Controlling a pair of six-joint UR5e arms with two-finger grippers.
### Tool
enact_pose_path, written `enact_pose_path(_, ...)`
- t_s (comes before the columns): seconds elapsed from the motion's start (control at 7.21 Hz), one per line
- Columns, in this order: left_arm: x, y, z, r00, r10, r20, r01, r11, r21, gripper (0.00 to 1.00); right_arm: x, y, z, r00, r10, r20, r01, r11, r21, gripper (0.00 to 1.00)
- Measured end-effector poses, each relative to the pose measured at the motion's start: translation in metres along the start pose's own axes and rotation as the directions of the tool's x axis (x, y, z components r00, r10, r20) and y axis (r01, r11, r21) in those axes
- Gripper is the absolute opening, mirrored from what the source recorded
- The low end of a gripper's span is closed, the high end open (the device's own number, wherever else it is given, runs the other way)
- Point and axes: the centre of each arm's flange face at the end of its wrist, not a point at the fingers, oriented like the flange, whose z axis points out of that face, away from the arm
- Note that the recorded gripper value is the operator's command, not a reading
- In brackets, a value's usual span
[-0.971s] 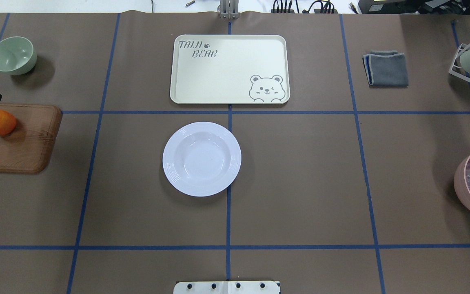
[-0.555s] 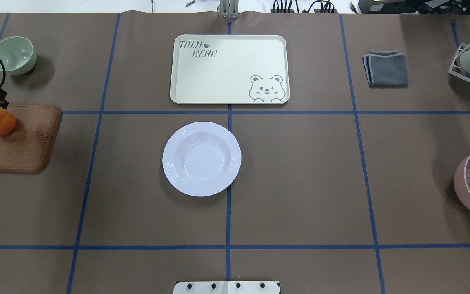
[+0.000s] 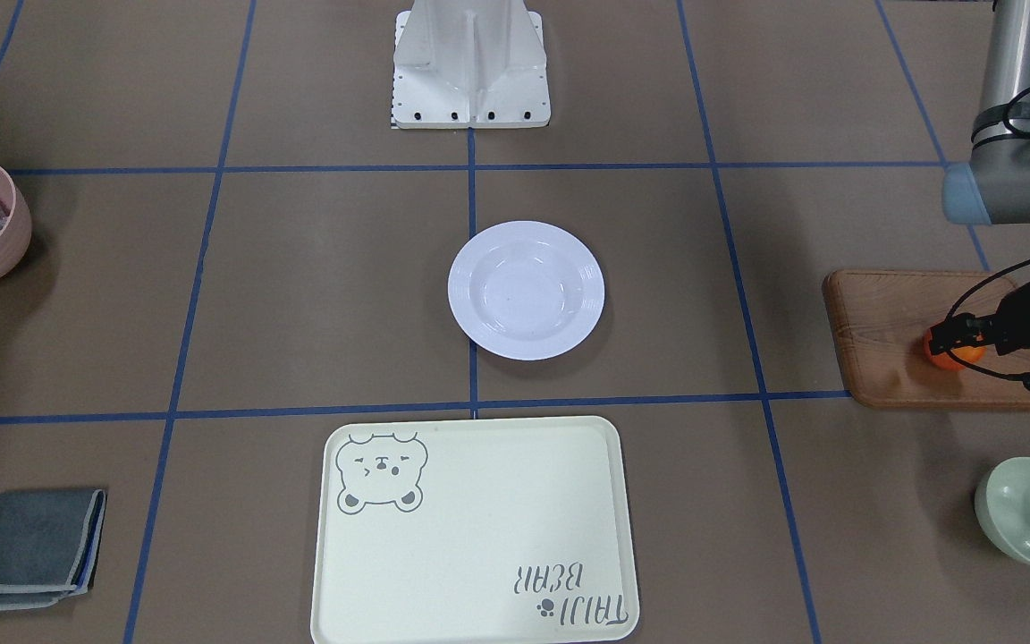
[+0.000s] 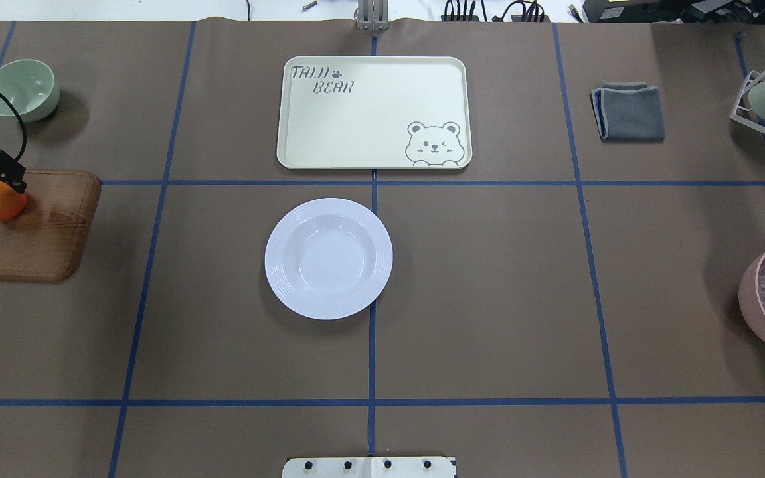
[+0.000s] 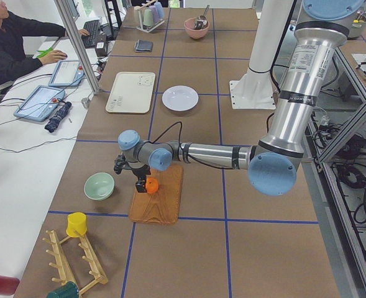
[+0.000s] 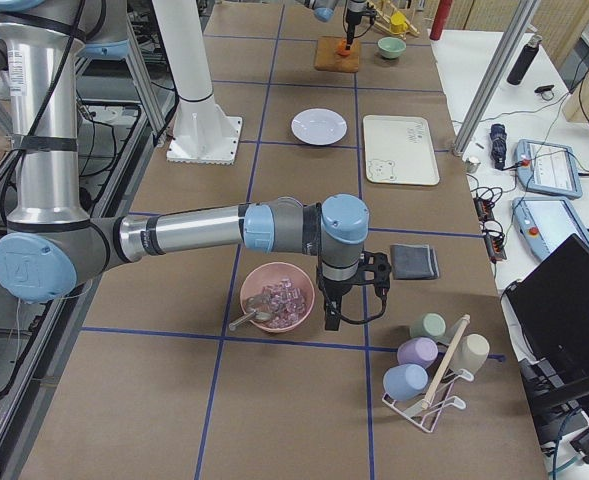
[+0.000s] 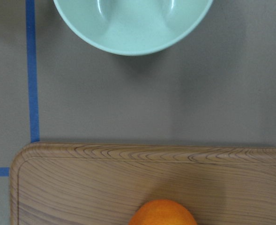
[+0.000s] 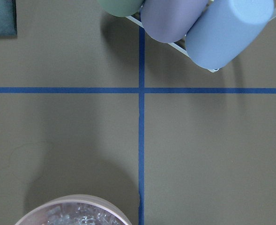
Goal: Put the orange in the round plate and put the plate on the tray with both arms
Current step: 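Lower the left gripper onto the orange on the wooden tray and grasp it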
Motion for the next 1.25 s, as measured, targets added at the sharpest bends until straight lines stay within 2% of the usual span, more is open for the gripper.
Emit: enact_pose_path(1.25, -0.0032, 0.0016, 0.0097, 1.000, 0.005, -0.004, -0.005, 1.000, -0.014, 0.98, -0.0012, -0.0003, -0.0005, 1.000, 0.005, 0.008, -0.005, 1.000, -0.004, 1.00)
